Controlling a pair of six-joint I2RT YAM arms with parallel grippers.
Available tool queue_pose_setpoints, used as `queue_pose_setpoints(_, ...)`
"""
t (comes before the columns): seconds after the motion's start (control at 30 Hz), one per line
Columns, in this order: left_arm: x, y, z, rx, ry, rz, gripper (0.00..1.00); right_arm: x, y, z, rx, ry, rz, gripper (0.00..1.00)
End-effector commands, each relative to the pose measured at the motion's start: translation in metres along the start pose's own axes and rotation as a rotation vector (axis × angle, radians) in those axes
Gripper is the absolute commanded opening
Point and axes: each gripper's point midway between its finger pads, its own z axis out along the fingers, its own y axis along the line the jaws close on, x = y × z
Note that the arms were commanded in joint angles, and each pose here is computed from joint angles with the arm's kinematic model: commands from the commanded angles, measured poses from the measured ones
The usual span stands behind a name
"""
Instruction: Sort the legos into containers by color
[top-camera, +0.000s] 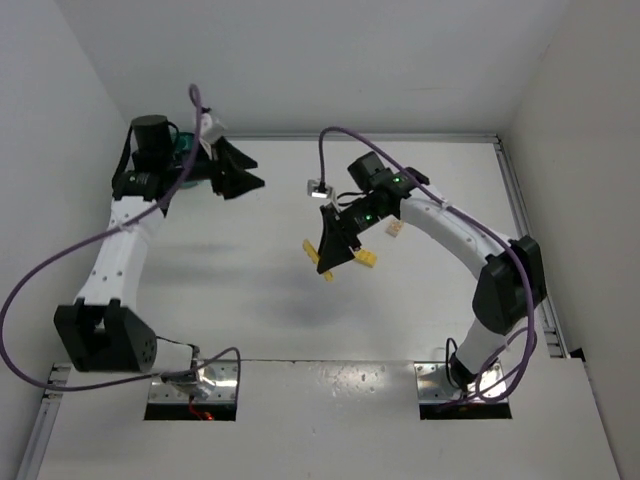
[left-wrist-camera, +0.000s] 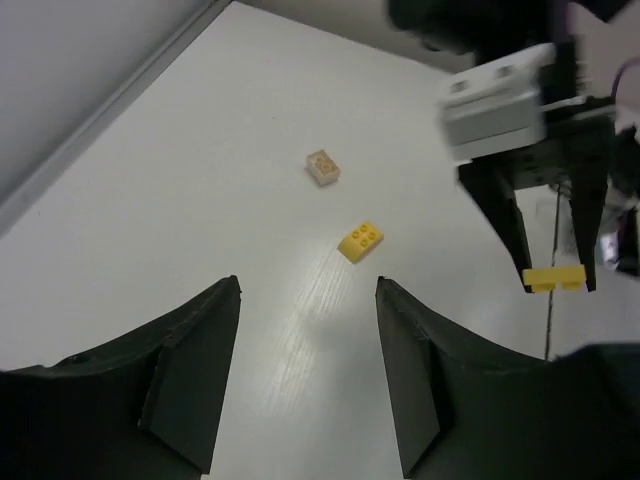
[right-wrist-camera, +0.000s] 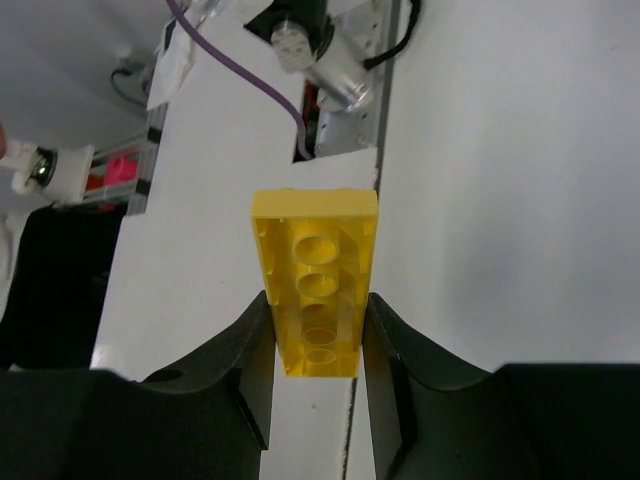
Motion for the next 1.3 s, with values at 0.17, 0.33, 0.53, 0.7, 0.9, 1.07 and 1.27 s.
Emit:
queue_pose_setpoints(0.17,0.046,-0.100,0.007,0.131,0.239,0.527,0.62,0.010,0.009,0.020,-0.117,0.029,0.091,0.00)
queue_pose_setpoints(0.33,0.092,-0.113,-0.004,0.096,0.441,0.573,0.57,0.011,-0.002,0.022,-0.071,0.037,0.109,0.00)
queue_pose_setpoints(0.53,0.099,-0.136,0.000,0.001,0.380,0.162,0.44,0.011,-0.066,0.009,0.389,-0.001,0.061,0.00)
queue_pose_setpoints(0.7,0.073,-0.154,0.015,-0.011,0.234,-0.118,0.52,0.003,-0.090,-0.008,0.615,-0.043,-0.022,0.00)
queue_pose_setpoints(0.9,0.059,-0.142,0.037,-0.195,0.097,-0.475,0.51,-0.009,-0.116,-0.032,0.844,-0.055,-0.043,0.00)
queue_pose_setpoints(1.07,0.053,-0.122,0.055,-0.261,0.072,-0.581,0.51,-0.020,-0.106,-0.028,0.800,-0.090,-0.049,0.00)
queue_pose_setpoints(1.27,0.051,-0.097,0.068,-0.343,0.054,-0.571,0.49,-0.030,-0.084,-0.016,0.696,-0.113,-0.072,0.00)
